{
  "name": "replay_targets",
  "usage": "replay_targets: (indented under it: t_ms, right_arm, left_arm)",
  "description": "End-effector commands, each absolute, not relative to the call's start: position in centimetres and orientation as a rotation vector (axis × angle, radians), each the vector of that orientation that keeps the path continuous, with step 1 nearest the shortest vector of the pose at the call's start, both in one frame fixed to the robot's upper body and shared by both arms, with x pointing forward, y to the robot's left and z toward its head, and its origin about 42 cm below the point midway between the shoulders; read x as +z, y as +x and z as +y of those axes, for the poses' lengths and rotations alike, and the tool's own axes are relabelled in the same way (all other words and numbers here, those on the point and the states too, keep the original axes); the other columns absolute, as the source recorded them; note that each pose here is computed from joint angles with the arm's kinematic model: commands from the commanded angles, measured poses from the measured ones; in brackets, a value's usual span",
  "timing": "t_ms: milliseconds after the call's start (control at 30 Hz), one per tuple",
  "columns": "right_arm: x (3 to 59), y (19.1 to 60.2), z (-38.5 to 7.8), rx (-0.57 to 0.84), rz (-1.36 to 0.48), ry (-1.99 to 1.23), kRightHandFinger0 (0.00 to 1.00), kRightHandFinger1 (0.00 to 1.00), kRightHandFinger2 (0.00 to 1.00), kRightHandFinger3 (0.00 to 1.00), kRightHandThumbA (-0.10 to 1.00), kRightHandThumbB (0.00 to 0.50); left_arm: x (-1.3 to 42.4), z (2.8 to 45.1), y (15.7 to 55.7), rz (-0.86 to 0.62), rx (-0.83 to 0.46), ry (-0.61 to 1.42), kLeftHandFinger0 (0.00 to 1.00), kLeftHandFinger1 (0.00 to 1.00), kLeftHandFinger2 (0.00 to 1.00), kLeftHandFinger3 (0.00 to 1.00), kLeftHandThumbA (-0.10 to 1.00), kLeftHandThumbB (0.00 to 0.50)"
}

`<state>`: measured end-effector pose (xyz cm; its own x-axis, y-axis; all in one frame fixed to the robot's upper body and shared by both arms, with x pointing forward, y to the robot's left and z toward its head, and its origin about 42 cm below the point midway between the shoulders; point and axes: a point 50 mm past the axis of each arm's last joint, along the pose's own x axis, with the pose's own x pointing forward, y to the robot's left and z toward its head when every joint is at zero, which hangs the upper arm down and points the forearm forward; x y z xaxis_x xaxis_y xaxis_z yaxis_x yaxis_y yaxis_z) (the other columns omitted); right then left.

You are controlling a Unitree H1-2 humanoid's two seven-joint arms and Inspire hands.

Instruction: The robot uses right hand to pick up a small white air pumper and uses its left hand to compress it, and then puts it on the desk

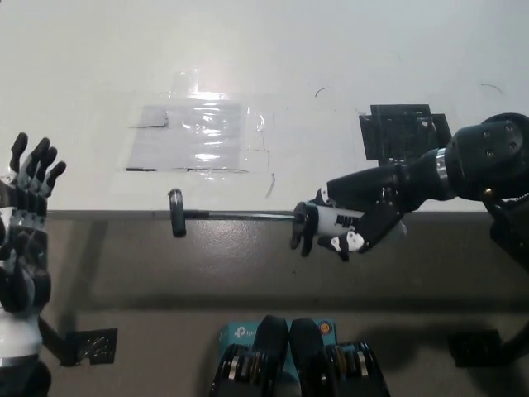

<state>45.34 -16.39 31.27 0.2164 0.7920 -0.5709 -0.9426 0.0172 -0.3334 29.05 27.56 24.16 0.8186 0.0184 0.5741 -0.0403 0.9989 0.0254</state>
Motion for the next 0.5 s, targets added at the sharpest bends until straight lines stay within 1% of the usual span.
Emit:
replay_targets:
  t_ms: [0, 100, 167, 200, 233, 300, 333, 367, 400, 467]
  right_arm:
    - [32.5, 44.1, -16.6, 1.449, 0.223, -0.733, 0.00, 0.38, 0.67, 0.61, -0.10, 0.192]
    - [32.3, 43.7, -16.4, 1.446, 0.216, -0.752, 0.00, 0.39, 0.68, 0.60, -0.10, 0.186]
    - [32.4, 43.6, -16.1, 1.449, 0.210, -0.771, 0.00, 0.39, 0.68, 0.62, -0.10, 0.185]
    - [32.4, 43.5, -15.9, 1.453, 0.208, -0.771, 0.00, 0.38, 0.67, 0.60, -0.10, 0.183]
    - [32.3, 43.5, -15.8, 1.461, 0.209, -0.760, 0.00, 0.37, 0.67, 0.60, -0.10, 0.176]
    - [32.4, 43.7, -15.4, 1.469, 0.206, -0.749, 0.00, 0.38, 0.68, 0.60, -0.10, 0.183]
    - [32.4, 43.7, -15.3, 1.469, 0.206, -0.747, 0.00, 0.38, 0.68, 0.61, -0.10, 0.182]
    - [32.3, 43.7, -15.2, 1.472, 0.205, -0.739, 0.00, 0.39, 0.69, 0.61, -0.10, 0.186]
    - [32.2, 43.7, -15.1, 1.472, 0.205, -0.735, 0.00, 0.39, 0.69, 0.61, -0.10, 0.187]
    - [32.2, 43.7, -14.9, 1.475, 0.205, -0.733, 0.00, 0.39, 0.69, 0.62, -0.10, 0.180]
  left_arm:
    - [25.7, 26.4, 29.2, -0.659, -0.016, 0.086, 1.00, 1.00, 1.00, 1.00, 1.00, 0.191]
    - [26.1, 25.7, 29.4, -0.678, -0.057, 0.139, 1.00, 1.00, 1.00, 1.00, 1.00, 0.190]
    - [26.1, 25.3, 29.6, -0.678, -0.083, 0.192, 1.00, 1.00, 1.00, 1.00, 1.00, 0.213]
    - [26.0, 25.0, 29.5, -0.673, -0.098, 0.227, 1.00, 1.00, 1.00, 1.00, 1.00, 0.224]
    - [25.9, 24.7, 29.5, -0.677, -0.101, 0.259, 1.00, 1.00, 1.00, 1.00, 1.00, 0.228]
    - [25.6, 24.1, 29.2, -0.689, -0.091, 0.352, 1.00, 1.00, 1.00, 1.00, 1.00, 0.260]
    - [25.6, 24.0, 29.2, -0.691, -0.090, 0.363, 1.00, 1.00, 1.00, 1.00, 1.00, 0.263]
    - [25.4, 23.6, 29.1, -0.697, -0.085, 0.387, 1.00, 1.00, 1.00, 1.00, 1.00, 0.292]
    - [25.3, 23.2, 28.9, -0.699, -0.084, 0.392, 1.00, 1.00, 1.00, 1.00, 1.00, 0.307]
    - [25.1, 22.5, 28.7, -0.709, -0.083, 0.385, 1.00, 1.00, 1.00, 1.00, 1.00, 0.303]
